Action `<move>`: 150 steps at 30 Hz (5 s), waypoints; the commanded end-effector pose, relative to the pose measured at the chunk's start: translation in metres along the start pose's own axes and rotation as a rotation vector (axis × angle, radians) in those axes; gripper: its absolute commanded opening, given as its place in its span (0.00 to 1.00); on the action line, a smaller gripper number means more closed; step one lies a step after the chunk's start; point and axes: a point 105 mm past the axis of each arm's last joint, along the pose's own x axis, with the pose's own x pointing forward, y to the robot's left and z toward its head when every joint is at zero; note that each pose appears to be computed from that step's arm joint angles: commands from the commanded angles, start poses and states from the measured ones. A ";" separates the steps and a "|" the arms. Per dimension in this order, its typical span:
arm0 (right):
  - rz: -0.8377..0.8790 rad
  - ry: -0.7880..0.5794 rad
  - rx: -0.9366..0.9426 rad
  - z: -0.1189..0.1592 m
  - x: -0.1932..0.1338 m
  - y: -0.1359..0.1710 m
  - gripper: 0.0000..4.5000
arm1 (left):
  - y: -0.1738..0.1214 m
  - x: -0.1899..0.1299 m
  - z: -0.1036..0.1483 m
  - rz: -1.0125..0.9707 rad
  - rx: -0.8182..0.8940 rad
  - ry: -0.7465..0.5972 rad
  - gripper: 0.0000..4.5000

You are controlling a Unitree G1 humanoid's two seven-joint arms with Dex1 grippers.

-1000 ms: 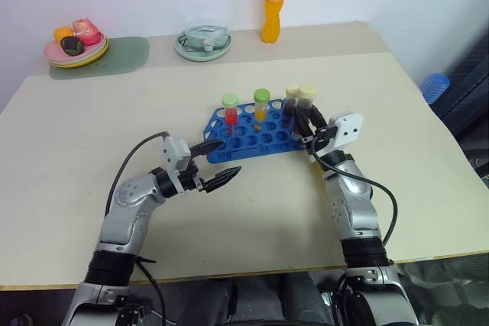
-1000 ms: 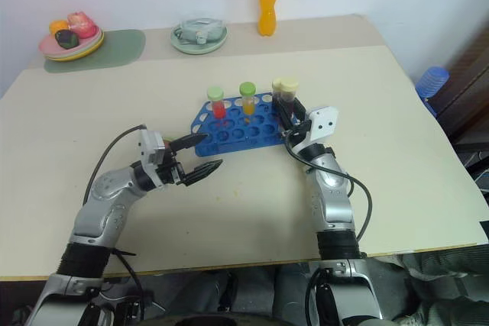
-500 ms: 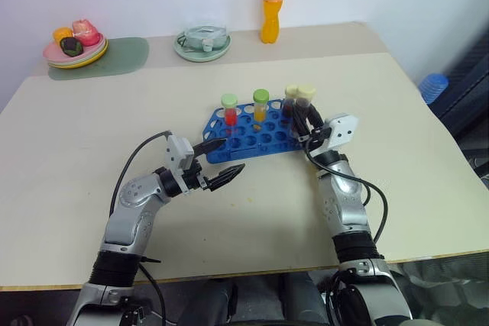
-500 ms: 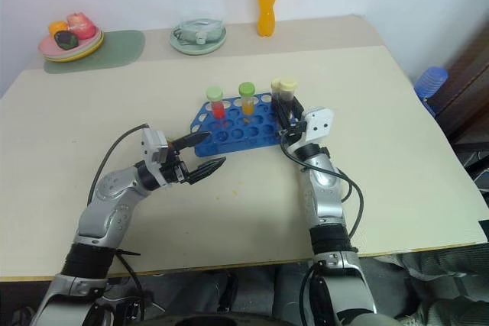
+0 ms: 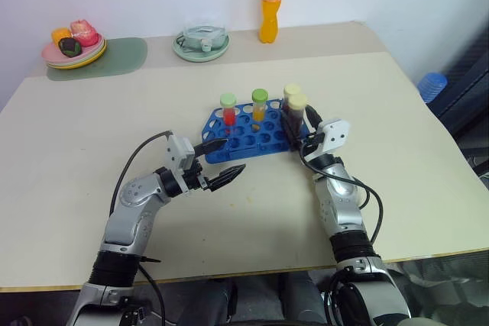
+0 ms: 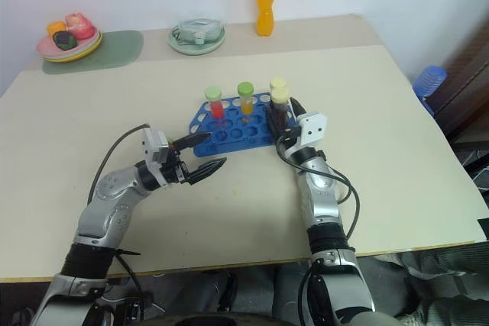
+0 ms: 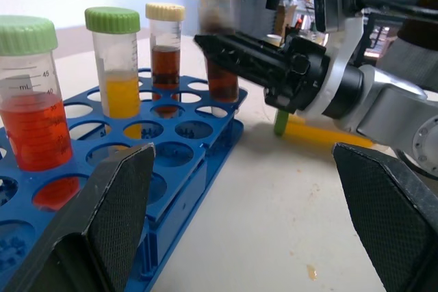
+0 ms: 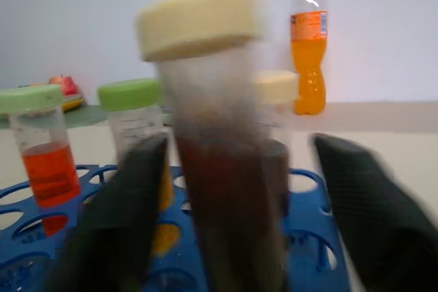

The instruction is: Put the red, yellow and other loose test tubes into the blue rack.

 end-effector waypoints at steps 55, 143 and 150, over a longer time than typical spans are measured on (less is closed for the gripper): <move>0.075 1.306 0.047 0.010 -0.093 -0.043 0.23 | -0.016 0.005 -0.005 -0.049 -0.020 -0.019 0.94; 0.235 0.071 -0.044 -0.014 0.019 0.054 0.18 | 0.023 -0.026 0.003 0.140 0.040 0.001 0.94; 0.262 0.039 0.028 -0.010 0.017 0.052 0.40 | 0.023 -0.030 0.004 0.157 0.040 0.000 0.94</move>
